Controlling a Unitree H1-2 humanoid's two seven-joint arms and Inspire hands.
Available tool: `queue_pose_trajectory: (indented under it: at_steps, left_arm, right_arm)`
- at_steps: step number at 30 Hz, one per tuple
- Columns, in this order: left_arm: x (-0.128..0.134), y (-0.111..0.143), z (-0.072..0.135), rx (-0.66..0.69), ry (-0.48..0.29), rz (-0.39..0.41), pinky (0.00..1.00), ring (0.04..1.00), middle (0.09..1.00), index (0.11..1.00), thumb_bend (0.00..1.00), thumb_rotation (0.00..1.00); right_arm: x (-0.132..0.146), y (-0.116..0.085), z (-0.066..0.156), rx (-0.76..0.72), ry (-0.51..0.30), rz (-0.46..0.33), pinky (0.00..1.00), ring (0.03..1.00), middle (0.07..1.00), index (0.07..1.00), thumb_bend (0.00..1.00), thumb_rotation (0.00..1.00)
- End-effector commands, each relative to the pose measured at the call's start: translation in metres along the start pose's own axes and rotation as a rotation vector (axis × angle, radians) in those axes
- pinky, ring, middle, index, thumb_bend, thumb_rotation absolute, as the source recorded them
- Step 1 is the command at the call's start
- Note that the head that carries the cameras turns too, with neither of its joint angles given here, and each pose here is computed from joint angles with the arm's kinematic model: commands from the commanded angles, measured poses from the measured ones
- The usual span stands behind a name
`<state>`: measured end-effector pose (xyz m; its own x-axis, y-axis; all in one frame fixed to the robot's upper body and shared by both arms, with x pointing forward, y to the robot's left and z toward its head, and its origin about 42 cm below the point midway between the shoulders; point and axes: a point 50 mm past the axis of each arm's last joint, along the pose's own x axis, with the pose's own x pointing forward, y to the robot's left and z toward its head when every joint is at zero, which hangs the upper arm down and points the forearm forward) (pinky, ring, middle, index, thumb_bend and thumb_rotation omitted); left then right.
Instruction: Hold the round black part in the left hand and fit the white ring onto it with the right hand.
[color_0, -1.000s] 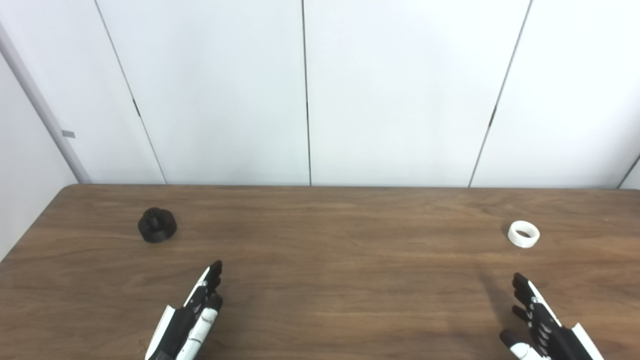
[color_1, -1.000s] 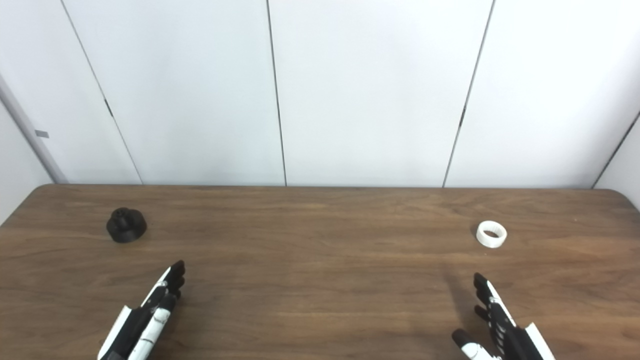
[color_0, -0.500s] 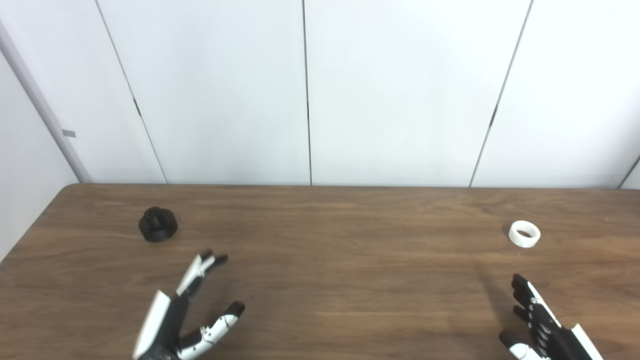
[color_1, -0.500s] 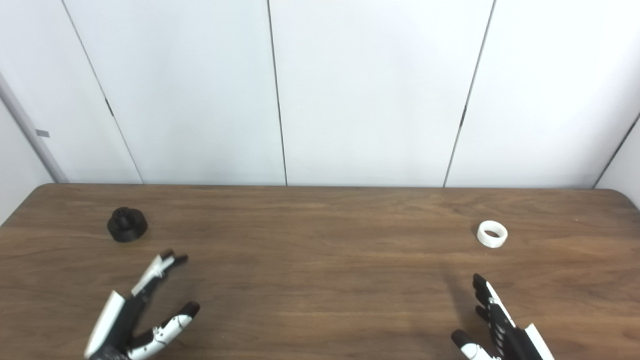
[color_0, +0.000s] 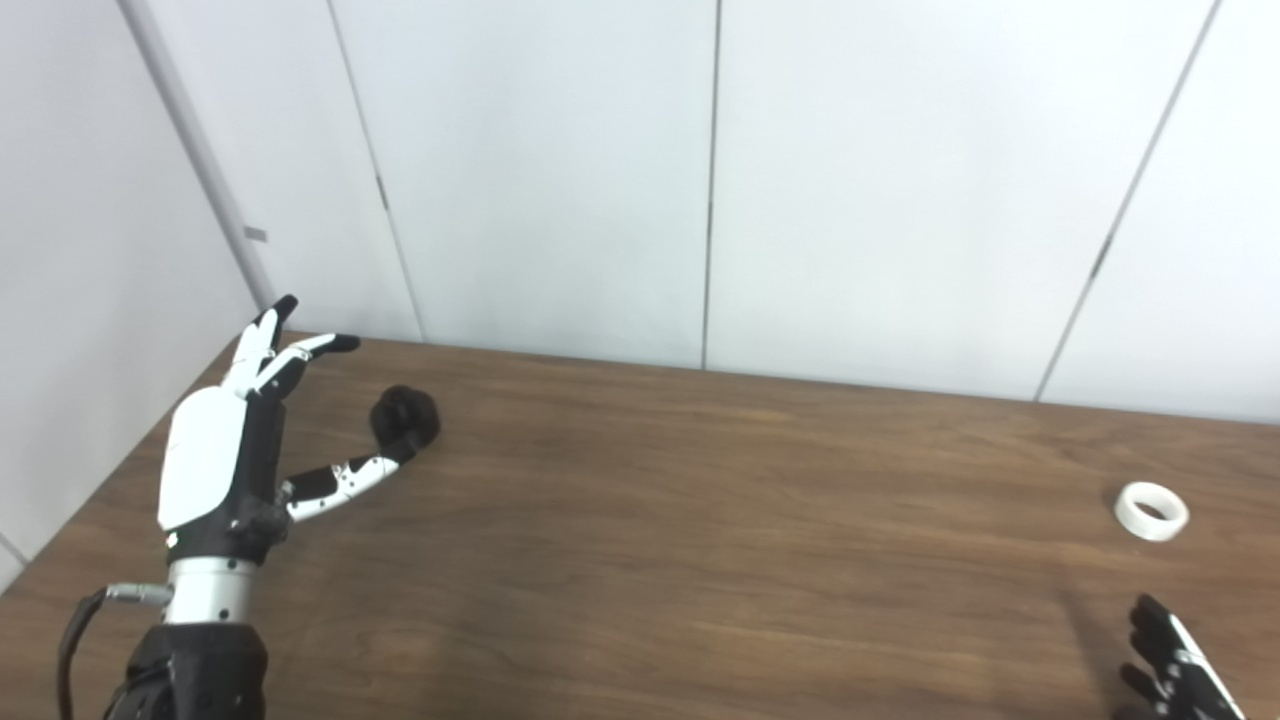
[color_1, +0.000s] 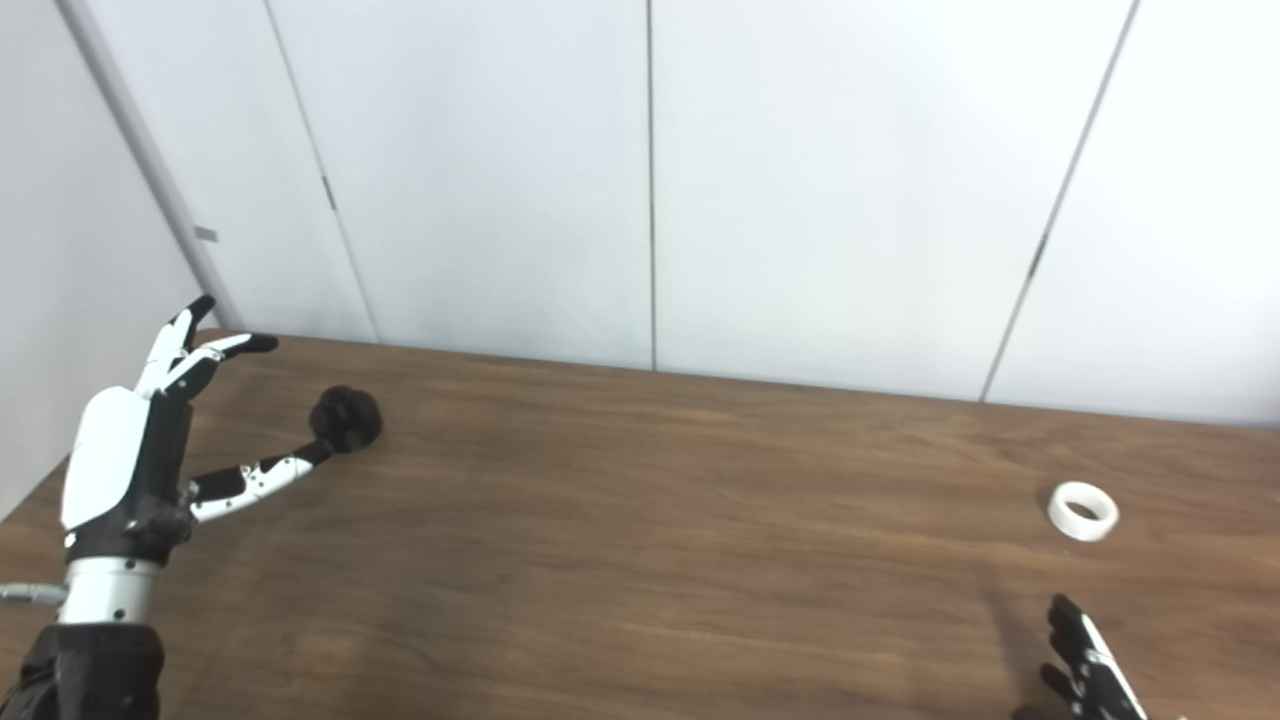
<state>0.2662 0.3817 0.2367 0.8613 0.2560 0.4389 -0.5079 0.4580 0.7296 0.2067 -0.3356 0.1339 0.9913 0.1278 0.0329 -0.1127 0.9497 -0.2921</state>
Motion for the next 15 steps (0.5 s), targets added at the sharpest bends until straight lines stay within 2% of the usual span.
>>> queue_pose_trajectory:
  at_steps: [1,6,10,13,15]
  left_arm:
    - [0.023,0.016,0.005,0.061,-0.032,0.076,1.00,1.000,1.000,0.783,0.93,0.36]
    - [0.042,0.010,-0.009,0.124,0.043,0.048,1.00,1.000,1.000,0.783,1.00,0.34]
    - [0.057,-0.001,-0.023,0.125,0.126,-0.040,1.00,1.000,1.000,0.786,1.00,0.32]
    - [0.063,-0.012,-0.030,0.118,0.192,-0.117,1.00,1.000,1.000,0.814,1.00,0.35]
    - [0.068,-0.019,-0.034,0.126,0.216,-0.159,1.00,1.000,1.000,0.822,1.00,0.38]
  right_arm:
    - [-0.001,-0.013,0.002,-0.045,-0.007,-0.017,0.98,1.000,1.000,1.000,0.44,0.68]
    - [-0.002,-0.018,-0.001,-0.056,0.000,-0.014,0.97,1.000,1.000,1.000,0.47,0.72]
    - [-0.002,-0.023,-0.004,-0.065,-0.005,-0.011,0.96,1.000,1.000,1.000,0.49,0.76]
    - [-0.003,-0.025,-0.005,-0.068,0.003,-0.009,0.98,1.000,1.000,1.000,0.53,0.77]
    - [-0.003,-0.027,-0.006,-0.064,0.011,-0.008,0.99,1.000,1.000,1.000,0.51,0.77]
